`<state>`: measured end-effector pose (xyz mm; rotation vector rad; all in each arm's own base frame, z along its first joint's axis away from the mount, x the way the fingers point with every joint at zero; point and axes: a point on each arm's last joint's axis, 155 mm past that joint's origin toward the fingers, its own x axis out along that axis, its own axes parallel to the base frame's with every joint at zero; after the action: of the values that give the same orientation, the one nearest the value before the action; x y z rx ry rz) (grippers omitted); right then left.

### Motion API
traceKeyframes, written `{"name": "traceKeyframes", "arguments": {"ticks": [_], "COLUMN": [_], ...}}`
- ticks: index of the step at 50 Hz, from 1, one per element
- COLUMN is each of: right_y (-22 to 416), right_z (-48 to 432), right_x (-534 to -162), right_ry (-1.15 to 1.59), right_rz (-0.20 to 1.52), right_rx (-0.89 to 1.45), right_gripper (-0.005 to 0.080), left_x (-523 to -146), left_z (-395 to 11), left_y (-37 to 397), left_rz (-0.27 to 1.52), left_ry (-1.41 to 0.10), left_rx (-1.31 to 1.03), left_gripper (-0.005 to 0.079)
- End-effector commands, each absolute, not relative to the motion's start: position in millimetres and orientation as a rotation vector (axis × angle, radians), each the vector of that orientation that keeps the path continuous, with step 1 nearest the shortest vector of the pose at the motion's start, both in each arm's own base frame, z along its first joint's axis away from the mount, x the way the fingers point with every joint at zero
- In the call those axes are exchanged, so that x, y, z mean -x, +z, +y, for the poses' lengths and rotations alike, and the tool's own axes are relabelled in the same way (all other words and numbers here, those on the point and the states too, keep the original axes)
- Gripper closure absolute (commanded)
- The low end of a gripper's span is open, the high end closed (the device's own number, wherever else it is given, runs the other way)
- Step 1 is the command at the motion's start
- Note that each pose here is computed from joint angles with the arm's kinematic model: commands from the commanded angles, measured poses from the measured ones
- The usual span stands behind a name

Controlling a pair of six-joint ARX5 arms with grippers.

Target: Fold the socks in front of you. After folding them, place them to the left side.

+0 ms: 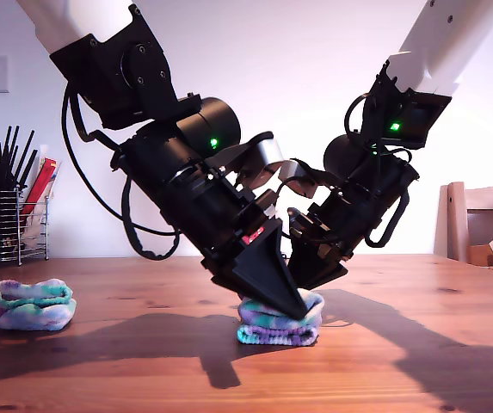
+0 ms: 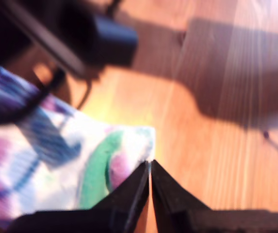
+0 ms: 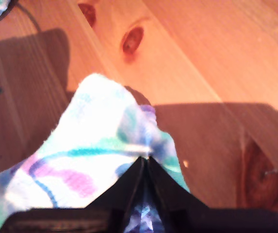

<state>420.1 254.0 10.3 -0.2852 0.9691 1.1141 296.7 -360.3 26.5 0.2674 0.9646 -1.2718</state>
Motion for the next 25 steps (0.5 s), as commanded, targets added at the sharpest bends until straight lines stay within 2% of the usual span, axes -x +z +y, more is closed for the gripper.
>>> {"name": "traceKeyframes", "arguments": {"ticks": [1,8,25], "right_y": [-9,-2,-1], "right_z": [246,247,245], "right_x": [-405,-409,-416], "right_ry": [1.108,1.106,1.092], "right_rz": [1.050,1.022,1.000], "right_rx": [0.279,0.286,0.294], "right_gripper": [0.0765,0.0765,0.0765], "left_x": [-294,-286,-282], "left_z": [-357,-356,-357], "left_y": [5,-11,-14], "left_rz": [1.017,1.073,1.077], "left_ry": [-1.269,-1.286,-1.300], "left_rx": [-0.258,-0.238,-0.243], "left_gripper": [0.0762,0.0762,0.0762]}}
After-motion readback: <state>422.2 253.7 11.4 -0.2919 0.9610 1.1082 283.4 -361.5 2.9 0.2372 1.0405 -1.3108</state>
